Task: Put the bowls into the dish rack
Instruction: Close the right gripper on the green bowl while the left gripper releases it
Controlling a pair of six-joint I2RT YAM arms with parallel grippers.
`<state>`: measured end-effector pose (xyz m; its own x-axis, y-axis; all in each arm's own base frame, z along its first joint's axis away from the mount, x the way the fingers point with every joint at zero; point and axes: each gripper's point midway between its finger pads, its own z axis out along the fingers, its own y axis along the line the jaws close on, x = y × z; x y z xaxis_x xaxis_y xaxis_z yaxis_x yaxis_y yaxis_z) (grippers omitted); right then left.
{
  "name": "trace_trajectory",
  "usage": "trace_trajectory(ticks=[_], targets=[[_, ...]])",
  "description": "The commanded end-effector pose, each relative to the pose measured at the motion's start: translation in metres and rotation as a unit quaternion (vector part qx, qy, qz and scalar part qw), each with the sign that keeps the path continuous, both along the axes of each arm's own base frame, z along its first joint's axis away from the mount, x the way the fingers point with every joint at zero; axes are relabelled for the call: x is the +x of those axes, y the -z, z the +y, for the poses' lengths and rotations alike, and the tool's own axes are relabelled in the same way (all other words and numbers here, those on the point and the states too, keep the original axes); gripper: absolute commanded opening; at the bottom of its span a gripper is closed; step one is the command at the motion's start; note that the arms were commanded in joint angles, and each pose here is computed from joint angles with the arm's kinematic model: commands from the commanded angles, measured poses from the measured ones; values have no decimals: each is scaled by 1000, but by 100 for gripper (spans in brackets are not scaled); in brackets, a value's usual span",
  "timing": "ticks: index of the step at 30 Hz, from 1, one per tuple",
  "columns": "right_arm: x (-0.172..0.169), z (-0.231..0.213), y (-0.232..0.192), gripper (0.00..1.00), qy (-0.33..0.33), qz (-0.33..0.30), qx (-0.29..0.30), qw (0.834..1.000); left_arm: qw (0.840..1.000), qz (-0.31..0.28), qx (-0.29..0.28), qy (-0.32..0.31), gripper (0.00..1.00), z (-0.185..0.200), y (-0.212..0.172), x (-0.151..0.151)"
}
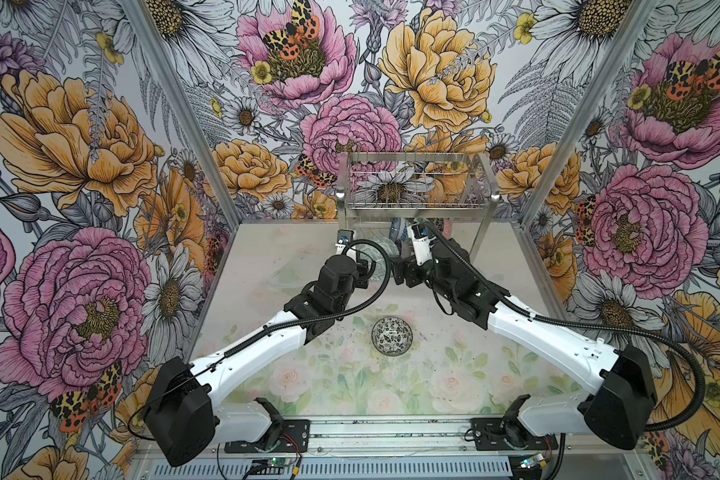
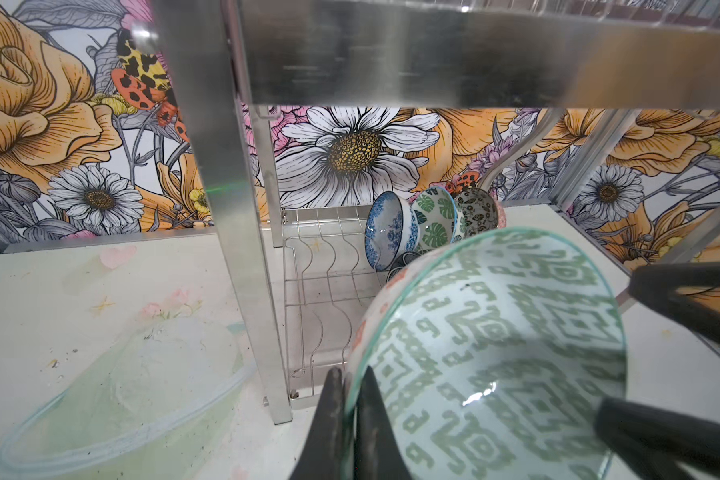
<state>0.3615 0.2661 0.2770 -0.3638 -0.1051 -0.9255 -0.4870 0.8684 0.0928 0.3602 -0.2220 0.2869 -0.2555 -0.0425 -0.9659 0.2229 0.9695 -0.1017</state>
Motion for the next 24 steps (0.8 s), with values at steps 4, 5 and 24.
trace_trajectory(ticks=[4,5,24], targets=[[11,14,-21,72,2,-13,46,999,997,-61,-40,1,0,-3,-44,0],[13,16,-21,69,1,-13,48,999,997,-60,-39,0,0,-2,-43,-1],[22,33,-20,2,-16,-3,72,997,996,-69,-49,13,0,3,-42,-11]])
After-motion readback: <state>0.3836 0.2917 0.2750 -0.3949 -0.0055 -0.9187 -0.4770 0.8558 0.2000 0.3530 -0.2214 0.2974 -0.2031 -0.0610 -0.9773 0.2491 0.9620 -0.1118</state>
